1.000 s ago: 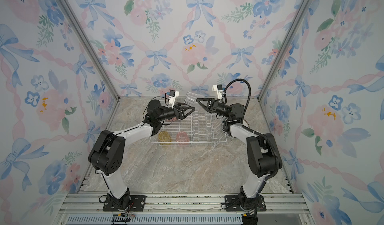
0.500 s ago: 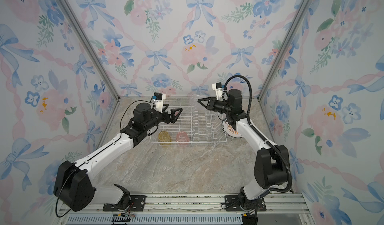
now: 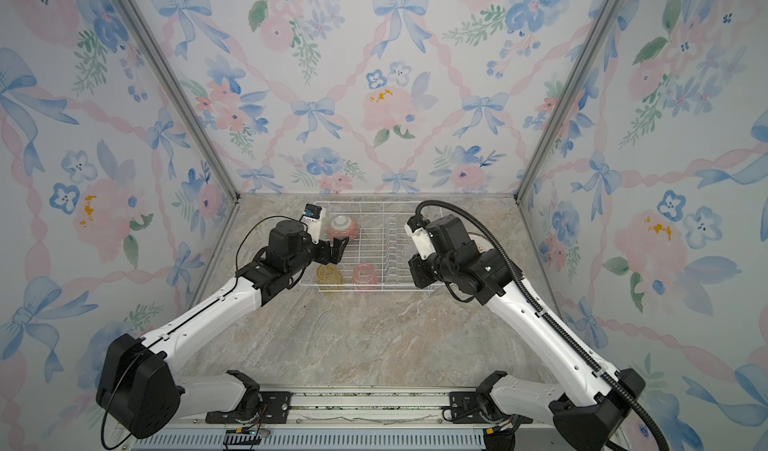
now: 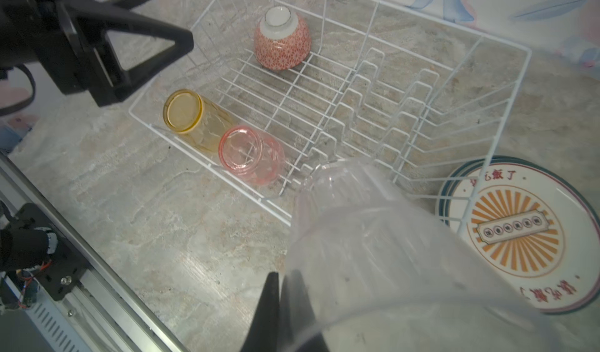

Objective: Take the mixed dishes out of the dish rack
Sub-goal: 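Lower the clear cup to the table with the right gripper while left moves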

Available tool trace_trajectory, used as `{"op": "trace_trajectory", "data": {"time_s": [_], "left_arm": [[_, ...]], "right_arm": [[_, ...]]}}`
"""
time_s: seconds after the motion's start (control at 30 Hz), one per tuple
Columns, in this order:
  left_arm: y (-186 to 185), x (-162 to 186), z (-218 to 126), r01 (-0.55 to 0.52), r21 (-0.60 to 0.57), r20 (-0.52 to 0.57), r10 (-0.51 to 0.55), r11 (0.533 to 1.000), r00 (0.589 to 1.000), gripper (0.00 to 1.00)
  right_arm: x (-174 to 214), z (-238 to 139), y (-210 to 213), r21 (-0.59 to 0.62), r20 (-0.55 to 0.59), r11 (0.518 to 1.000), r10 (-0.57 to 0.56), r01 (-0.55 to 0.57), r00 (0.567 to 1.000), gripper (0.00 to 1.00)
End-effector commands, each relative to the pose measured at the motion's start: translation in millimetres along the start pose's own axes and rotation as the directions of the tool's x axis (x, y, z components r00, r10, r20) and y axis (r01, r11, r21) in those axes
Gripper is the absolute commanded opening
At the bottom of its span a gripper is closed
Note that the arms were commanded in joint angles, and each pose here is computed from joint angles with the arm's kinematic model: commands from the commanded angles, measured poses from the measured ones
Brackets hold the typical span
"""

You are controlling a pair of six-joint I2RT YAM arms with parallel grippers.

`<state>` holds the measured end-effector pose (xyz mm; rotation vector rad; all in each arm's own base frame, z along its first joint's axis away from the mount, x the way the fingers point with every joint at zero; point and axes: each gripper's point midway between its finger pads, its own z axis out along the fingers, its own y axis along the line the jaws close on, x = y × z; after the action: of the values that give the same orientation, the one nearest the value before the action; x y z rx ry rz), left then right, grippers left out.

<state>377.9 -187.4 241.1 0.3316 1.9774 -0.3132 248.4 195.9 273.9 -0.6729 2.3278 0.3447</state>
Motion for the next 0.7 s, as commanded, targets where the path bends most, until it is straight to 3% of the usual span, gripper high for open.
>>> {"op": "trace_trajectory", "data": {"time_s": [0.0,0.33,0.67], "left_arm": [[13.9,3.4,-5.2,-0.026,-0.065,-0.012,0.025,0.998,1.000,0.98],[13.2,10.0,2.0,-0.022,-0.058,-0.051,0.019,0.998,0.999,0.98],[16.6,21.8,9.3,-0.030,-0.079,-0.094,0.022,0.996,0.995,0.98]], "right_arm": [[44.5,-22.2,-17.0,0.161,-0.136,0.984,-0.059,0.081,0.989,0.00],[125.0,27.7,23.3,0.063,-0.355,0.995,-0.046,0.073,0.934,0.00],[137.9,81.3,34.3,0.039,-0.453,0.992,-0.086,0.116,0.887,0.00]]}}
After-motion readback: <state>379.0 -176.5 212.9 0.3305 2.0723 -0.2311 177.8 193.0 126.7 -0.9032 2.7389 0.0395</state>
